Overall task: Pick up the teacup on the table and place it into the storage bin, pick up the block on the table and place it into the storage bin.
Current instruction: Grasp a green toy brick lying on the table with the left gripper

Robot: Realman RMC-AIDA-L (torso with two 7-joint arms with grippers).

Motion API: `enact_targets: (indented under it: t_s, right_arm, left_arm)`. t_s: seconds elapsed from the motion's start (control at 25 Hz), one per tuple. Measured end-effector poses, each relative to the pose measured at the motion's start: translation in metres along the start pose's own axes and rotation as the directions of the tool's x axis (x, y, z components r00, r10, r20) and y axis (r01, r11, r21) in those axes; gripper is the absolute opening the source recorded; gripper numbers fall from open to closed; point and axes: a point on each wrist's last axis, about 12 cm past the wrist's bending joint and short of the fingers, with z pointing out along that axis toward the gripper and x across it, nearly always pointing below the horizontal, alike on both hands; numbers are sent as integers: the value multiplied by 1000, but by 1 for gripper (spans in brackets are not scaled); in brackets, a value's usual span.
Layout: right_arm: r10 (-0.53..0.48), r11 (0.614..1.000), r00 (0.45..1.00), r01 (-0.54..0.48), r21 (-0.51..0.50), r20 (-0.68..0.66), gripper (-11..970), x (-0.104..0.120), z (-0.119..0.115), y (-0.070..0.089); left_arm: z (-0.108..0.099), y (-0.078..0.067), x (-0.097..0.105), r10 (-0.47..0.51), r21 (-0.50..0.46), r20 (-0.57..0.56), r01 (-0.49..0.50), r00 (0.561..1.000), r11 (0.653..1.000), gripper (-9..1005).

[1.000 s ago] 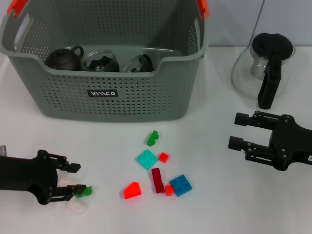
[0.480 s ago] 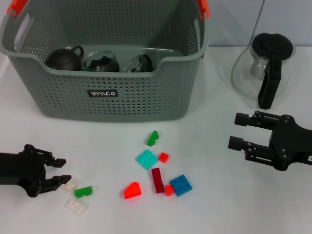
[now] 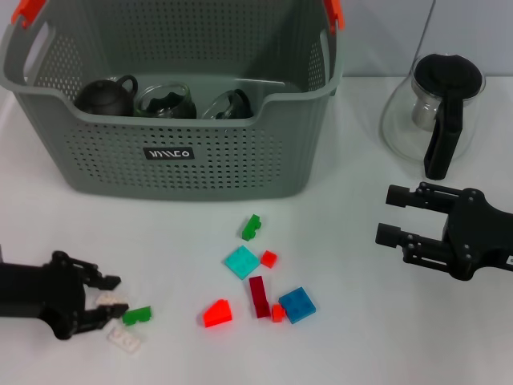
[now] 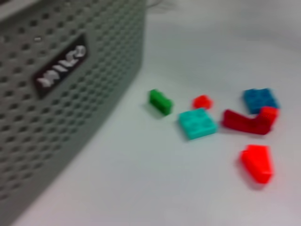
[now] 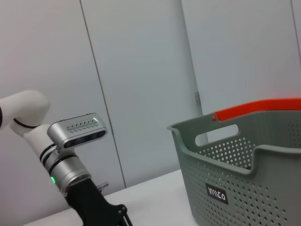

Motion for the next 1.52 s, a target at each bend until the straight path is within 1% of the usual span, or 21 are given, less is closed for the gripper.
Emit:
enact_targets:
  t_s: [0.04,0.32,0.52,0.96,1.28,1.48,1.52]
  right_arm:
    - [0,1000,1000,0,1,0,674,0,0,0]
    - [-3,1000,1000,3,-3,-4,673,-1,1,-1]
    - [-3,1000,1000,3,-5,-2,673,-1,1,0]
    - [0,1000,1000,0,-5,-3,674,0,1,0]
    - [1,1000,1000,-1,-2,-1,674,0,0,0]
    - [1,1000,1000,-1,-3,-1,673,0,1,0]
    - [1,1000,1000,-1,-4,-1,673,0,1,0]
  left_arm:
    - [3,-5,-1,-2,39,11,2,1000,999,384]
    - [11,-11,-2,-15,90,34,12,999,996,383]
    - [20,-9,-2,-19,82,27,16,999,996,383]
    - [27,-10,-2,-2,98,9,1,1000,995,382]
    - [29,-8,-1,-4,78,-2,5,1000,997,381]
    - [30,-7,0,-7,68,-7,8,1000,998,263]
    - [30,-7,0,-9,66,-7,10,1000,998,263]
